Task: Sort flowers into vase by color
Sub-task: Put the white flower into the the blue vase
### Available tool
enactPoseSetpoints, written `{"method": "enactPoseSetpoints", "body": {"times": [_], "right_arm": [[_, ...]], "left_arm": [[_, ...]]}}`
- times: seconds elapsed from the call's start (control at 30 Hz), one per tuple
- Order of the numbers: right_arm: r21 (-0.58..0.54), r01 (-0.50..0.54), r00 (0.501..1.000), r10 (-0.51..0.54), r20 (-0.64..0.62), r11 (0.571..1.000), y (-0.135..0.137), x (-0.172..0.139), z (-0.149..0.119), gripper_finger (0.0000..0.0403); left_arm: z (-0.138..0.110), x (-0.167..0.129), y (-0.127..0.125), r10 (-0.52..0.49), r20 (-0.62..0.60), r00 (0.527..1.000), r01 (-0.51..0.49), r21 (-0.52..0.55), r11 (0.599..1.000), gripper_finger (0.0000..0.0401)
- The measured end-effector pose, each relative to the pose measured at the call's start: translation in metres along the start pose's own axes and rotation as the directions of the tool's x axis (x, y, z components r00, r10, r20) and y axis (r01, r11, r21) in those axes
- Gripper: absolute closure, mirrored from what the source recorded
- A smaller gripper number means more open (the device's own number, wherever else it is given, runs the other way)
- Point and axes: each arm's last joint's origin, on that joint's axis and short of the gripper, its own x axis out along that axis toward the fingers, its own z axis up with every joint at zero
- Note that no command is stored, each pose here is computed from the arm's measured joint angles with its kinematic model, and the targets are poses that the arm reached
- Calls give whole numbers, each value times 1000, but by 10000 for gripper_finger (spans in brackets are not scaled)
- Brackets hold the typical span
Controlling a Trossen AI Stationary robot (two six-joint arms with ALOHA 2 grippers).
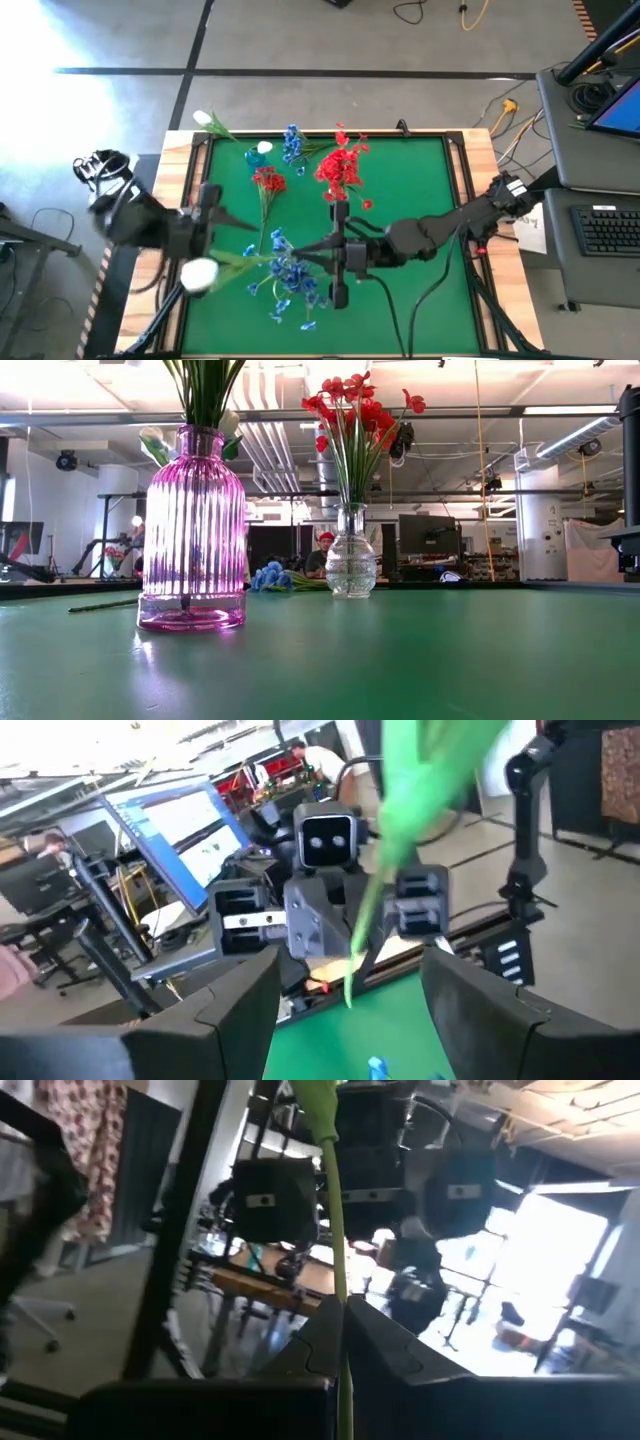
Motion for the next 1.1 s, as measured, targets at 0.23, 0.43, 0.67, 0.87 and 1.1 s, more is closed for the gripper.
{"method": "enactPoseSetpoints", "body": {"times": [0.23,0.43,0.67,0.87,1.1], "right_arm": [[-44,57,998,-57,-17,997,-22,6,-7,394],[-123,81,996,-84,-26,989,-33,9,-11,394],[-221,86,995,-93,-23,972,-36,8,-10,394],[-179,100,994,-108,-33,979,-50,2,-2,383],[-77,107,983,-117,-142,991,-77,-13,2,309]], "left_arm": [[-4,21,30,-69,67,995,69,1,998,178],[-4,23,36,-43,83,996,40,30,999,212],[-5,26,42,47,60,997,-48,22,999,324],[-6,29,53,103,65,993,-103,-1,995,392],[-13,34,72,190,23,982,-190,-24,982,400]]}}
